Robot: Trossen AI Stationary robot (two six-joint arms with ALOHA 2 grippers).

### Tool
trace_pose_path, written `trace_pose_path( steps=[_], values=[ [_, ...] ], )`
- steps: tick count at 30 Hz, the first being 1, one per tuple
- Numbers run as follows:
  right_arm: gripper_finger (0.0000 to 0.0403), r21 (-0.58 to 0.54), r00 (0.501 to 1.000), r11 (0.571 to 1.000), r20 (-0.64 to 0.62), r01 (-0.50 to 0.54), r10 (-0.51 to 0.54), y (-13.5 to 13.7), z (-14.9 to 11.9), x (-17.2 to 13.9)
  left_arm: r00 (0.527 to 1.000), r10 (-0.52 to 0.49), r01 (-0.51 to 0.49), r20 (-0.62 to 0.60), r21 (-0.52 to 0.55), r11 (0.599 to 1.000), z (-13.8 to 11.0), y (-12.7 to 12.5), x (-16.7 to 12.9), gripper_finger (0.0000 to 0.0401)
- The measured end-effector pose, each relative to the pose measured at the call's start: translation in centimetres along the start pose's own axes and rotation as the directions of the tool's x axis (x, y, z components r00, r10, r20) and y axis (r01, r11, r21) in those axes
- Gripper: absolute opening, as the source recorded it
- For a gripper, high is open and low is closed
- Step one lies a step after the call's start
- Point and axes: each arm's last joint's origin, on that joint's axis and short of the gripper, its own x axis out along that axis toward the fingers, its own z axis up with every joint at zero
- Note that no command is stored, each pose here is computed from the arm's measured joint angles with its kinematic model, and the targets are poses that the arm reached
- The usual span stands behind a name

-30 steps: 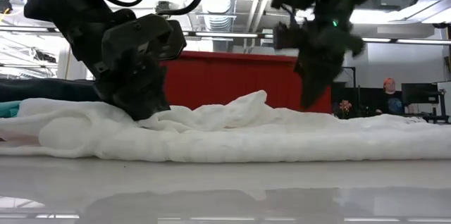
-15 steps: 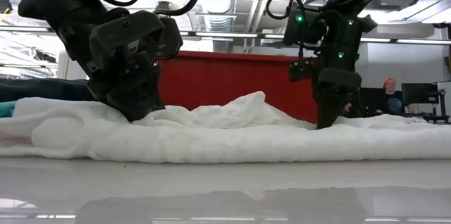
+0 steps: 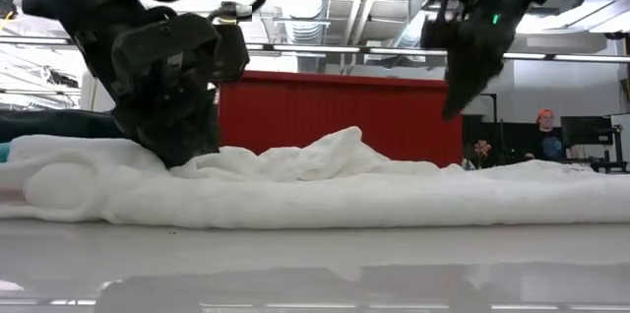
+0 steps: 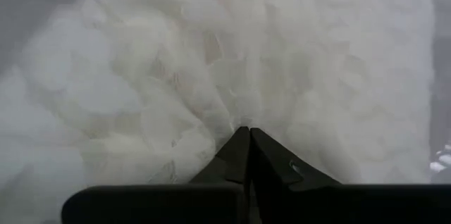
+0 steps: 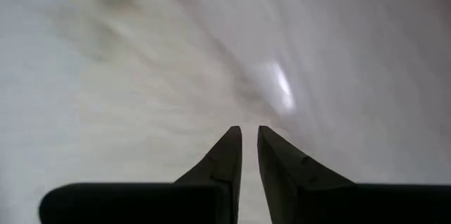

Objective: Fold laundry
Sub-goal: Fold the white dress

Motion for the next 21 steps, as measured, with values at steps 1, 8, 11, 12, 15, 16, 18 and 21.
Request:
trace_pose_path(
  steps=[1,8,11,12,15,16,18,21],
  values=[
    [0.0074,-0.011,0.998,0.999,0.035,-0.045,0.045,0.3,0.1,-0.7,1.000,0.009,-0.009,0.017,-0.001,1.000,0.2,0.1,-0.3,0.0000],
    [0.0078,-0.097,0.968,0.974,0.132,-0.203,0.215,2.6,-0.1,-3.3,0.990,-0.031,0.024,0.140,0.053,0.998,2.4,-0.3,-3.1,0.0003],
    [0.0100,-0.132,0.953,0.961,0.157,-0.241,0.261,3.4,0.2,-3.2,0.985,-0.081,0.071,0.155,0.067,0.995,3.1,-0.5,-4.3,0.0017],
    [0.0113,-0.145,0.946,0.958,0.174,-0.249,0.272,3.7,0.5,-3.1,0.982,-0.100,0.092,0.162,0.058,0.994,3.4,-0.6,-4.8,0.0024],
    [0.0161,-0.180,0.919,0.941,0.227,-0.286,0.323,4.6,1.3,-2.6,0.968,-0.185,0.182,0.171,0.032,0.983,4.3,-0.7,-6.9,0.0051],
    [0.0179,-0.181,0.910,0.936,0.240,-0.301,0.338,4.9,1.5,-2.4,0.957,-0.233,0.232,0.170,0.026,0.972,4.7,-0.8,-7.9,0.0062],
    [0.0214,-0.176,0.899,0.927,0.239,-0.332,0.367,5.2,1.8,-1.7,0.927,-0.348,0.349,0.141,0.017,0.937,5.2,-0.9,-10.1,0.0082],
    [0.0248,-0.170,0.902,0.924,0.217,-0.342,0.373,5.4,2.0,-0.6,0.913,-0.403,0.406,0.057,-0.052,0.912,4.8,-0.1,-13.6,0.0104]
  ],
)
